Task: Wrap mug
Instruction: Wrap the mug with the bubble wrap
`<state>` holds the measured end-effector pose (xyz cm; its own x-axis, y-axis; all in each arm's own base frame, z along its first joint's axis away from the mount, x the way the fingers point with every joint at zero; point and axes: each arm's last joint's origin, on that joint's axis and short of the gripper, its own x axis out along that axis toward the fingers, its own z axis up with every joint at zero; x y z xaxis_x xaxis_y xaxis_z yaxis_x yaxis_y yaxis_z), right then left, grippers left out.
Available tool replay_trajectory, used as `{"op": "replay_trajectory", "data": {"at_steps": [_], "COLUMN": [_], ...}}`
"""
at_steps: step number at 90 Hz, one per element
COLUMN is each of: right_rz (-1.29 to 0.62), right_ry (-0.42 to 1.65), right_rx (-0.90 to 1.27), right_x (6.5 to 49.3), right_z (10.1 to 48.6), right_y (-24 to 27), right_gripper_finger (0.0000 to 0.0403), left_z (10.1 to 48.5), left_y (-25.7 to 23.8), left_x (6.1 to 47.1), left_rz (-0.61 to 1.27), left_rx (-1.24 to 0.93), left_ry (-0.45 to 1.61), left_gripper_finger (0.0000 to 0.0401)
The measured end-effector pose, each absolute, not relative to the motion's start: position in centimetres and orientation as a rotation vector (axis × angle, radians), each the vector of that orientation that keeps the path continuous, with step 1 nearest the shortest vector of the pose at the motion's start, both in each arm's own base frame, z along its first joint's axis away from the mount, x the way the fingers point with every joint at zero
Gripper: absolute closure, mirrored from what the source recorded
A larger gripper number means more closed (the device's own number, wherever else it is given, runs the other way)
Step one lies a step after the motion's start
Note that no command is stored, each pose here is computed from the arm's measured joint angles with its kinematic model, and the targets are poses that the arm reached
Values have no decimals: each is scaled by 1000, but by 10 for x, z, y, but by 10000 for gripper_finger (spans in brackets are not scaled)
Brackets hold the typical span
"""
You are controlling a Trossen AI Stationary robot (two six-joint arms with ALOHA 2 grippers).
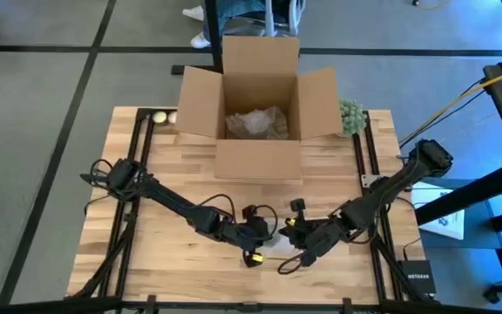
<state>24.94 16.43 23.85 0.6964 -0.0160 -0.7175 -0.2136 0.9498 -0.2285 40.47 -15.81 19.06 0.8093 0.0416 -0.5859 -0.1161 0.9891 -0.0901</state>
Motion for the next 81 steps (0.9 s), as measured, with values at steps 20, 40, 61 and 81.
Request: {"op": "replay_trajectory", "data": {"at_steps": [20, 40, 61, 81], "right_rz": [104, 156, 147, 146], "right_ry": [949, 679, 605, 614], "right_rx": [-246, -191, -204, -191], "right_x": [231, 248, 263, 272], "right_z": [201, 207, 213, 208], "right_y": [158, 164, 151, 145], "right_gripper_finger": [402, 402, 402, 402], "left_z": [191, 191, 190, 191], "left_y": [-158, -158, -158, -158], "left_x": [405, 405, 405, 405], "left_rz": [83, 83, 84, 84], "left_rx": [-129, -127, -127, -128], "left_ry": [612, 617, 618, 616], "left_gripper_finger": [401, 401, 401, 401]}}
